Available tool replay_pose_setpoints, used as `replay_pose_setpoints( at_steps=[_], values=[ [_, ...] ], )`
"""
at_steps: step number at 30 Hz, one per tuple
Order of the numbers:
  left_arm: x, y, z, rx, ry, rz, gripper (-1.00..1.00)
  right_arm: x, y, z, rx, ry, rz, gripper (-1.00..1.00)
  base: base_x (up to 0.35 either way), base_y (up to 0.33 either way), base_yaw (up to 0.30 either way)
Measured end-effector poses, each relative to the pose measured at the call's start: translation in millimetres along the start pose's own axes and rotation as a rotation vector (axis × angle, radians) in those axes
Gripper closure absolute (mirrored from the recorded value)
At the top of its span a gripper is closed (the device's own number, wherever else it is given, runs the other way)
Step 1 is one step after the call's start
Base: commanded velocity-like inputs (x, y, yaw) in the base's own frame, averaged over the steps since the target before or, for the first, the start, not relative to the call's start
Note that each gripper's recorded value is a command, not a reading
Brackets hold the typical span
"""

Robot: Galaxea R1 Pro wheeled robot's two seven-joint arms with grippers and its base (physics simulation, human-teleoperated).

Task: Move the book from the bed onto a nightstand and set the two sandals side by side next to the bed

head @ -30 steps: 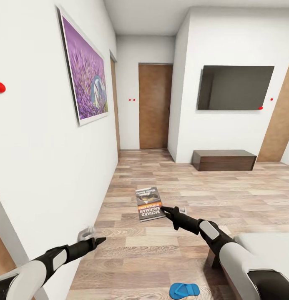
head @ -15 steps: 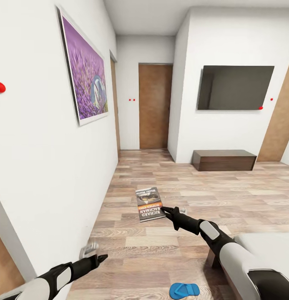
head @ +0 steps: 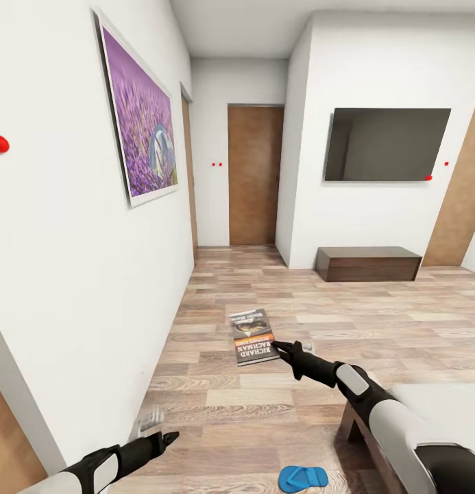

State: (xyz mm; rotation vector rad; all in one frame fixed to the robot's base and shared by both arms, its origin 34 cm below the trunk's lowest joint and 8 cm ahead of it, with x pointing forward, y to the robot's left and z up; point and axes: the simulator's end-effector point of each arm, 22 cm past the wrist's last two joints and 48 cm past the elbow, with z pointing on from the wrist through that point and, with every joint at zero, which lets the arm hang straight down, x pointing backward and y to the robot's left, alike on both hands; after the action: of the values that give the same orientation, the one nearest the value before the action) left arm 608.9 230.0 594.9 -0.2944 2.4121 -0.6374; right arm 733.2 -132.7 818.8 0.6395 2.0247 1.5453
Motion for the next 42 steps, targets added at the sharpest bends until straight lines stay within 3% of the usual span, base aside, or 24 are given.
replay_pose_setpoints(
  at_steps=[13,42],
  values=[
    [10,-11,4.6,0.015,0.008,-0.003,-1.0,-2,-3,-2.8,0.004,-0.004,0.004,1.0,0.0,0.0,0.0],
    [11,-11,4.6,0.016,0.008,-0.006,-1.0,-3,-3,-3.1,0.003,-0.007,0.005,1.0,0.0,0.0,0.0]
  ],
)
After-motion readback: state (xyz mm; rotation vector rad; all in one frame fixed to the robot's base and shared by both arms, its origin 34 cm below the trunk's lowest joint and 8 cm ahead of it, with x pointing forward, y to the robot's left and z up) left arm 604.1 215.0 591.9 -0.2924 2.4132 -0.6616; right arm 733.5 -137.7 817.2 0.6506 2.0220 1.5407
